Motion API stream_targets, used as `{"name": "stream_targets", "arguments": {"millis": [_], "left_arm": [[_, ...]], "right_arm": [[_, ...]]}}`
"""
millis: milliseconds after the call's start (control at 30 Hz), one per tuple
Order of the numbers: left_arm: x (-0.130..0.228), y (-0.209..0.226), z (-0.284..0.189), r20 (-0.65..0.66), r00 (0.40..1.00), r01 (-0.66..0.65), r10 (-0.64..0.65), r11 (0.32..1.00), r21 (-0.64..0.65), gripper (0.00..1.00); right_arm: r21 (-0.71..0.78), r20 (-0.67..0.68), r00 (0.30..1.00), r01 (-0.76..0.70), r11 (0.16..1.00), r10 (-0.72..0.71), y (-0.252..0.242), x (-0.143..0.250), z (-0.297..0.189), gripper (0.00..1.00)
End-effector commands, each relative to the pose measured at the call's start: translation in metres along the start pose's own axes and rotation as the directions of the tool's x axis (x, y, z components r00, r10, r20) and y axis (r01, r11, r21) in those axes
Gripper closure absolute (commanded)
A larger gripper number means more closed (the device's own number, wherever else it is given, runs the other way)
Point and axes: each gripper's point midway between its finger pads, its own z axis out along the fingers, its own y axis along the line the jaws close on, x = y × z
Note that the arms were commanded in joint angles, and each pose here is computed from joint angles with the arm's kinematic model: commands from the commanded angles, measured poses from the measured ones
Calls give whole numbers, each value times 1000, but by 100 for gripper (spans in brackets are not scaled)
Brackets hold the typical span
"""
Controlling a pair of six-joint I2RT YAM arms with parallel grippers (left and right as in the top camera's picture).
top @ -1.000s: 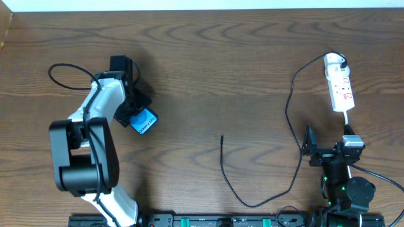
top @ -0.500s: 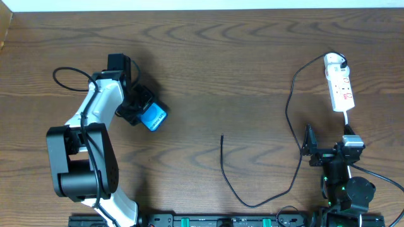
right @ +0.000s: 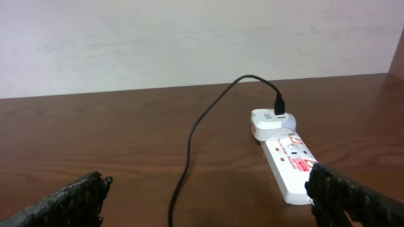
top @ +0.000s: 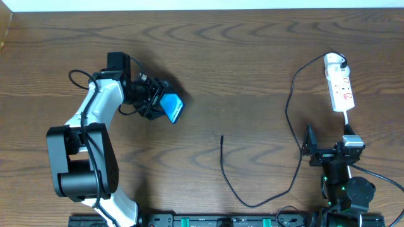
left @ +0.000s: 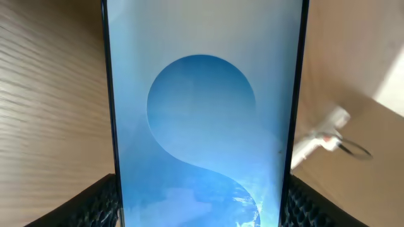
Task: Plug charger to phone and switch on socket
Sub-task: 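Lift the phone with the left gripper and stand it upright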
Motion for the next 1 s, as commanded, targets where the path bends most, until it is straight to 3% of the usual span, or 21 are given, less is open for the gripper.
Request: {"name": "stream_targets", "arguments": {"millis": [0,133,467,967], "left_arm": [[27,-32,-13,-131,991,19,3,986,163,92],[36,-40,-15,-199,977,119,-80,974,191,93],[62,-65,-30,-439,850,410,-290,888,207,93],[68,-66,-33,-472,827,437,-307,878,196,93]], "right_arm": [[-2,-1,1000,-12,1000,12,1,1,0,1],[-2,-1,1000,-12,1000,12,1,1,0,1],[-2,-1,1000,-12,1000,12,1,1,0,1],[-2,-1,1000,-12,1000,12,1,1,0,1]]}}
